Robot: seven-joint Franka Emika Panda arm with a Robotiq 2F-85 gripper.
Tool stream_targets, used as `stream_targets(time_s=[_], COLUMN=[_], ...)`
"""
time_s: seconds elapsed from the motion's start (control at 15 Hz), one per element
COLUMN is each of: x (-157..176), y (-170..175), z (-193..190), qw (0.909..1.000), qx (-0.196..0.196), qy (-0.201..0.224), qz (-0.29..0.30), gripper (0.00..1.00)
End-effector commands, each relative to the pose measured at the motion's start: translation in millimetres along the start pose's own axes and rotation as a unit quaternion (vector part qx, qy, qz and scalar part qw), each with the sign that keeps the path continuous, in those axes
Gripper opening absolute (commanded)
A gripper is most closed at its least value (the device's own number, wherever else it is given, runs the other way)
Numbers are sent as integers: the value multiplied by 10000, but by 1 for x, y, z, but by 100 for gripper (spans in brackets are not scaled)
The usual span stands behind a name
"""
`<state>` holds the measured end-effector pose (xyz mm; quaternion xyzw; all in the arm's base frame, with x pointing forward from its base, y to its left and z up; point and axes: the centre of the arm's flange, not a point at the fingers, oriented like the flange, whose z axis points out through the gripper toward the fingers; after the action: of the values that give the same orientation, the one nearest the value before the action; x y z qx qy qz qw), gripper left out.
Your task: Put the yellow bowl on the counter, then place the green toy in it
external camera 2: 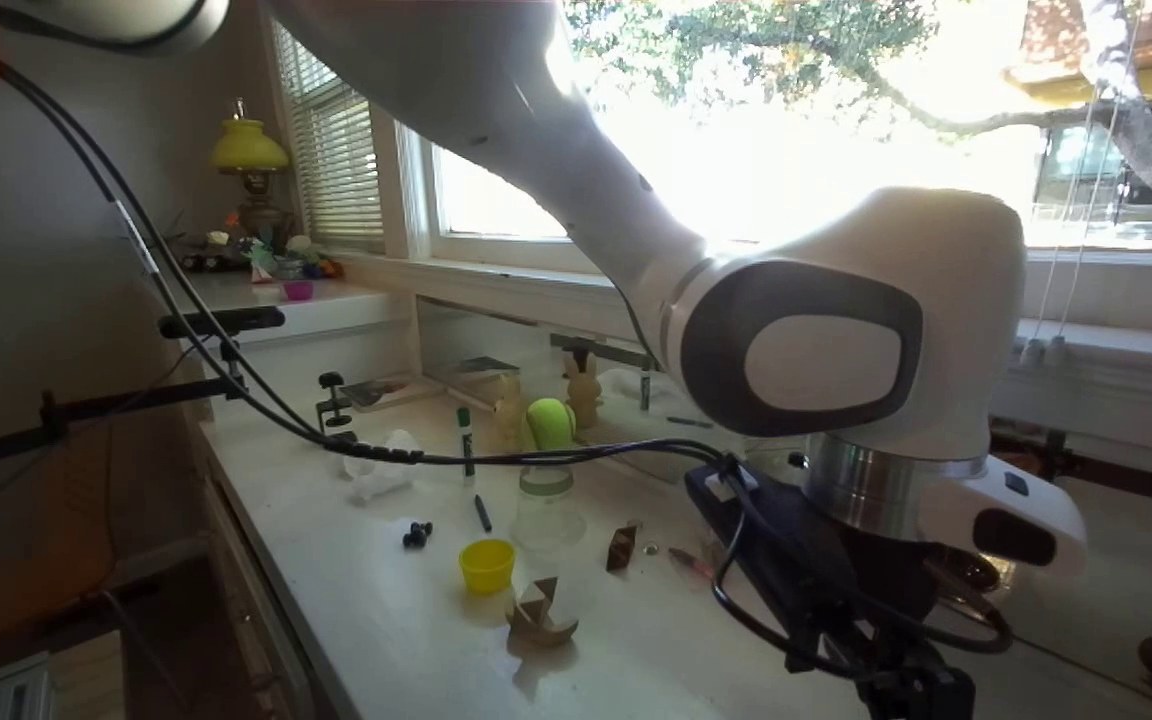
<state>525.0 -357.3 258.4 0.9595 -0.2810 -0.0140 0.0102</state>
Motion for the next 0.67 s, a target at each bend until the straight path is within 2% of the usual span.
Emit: stream_targets(time_s=[0.0, 0.6], x=[12, -1], y=[7, 20], z=[3, 7], qw=[9995, 9982], qx=[37, 8], qy=[-160, -399], qz=[286, 443], gripper=[100, 100])
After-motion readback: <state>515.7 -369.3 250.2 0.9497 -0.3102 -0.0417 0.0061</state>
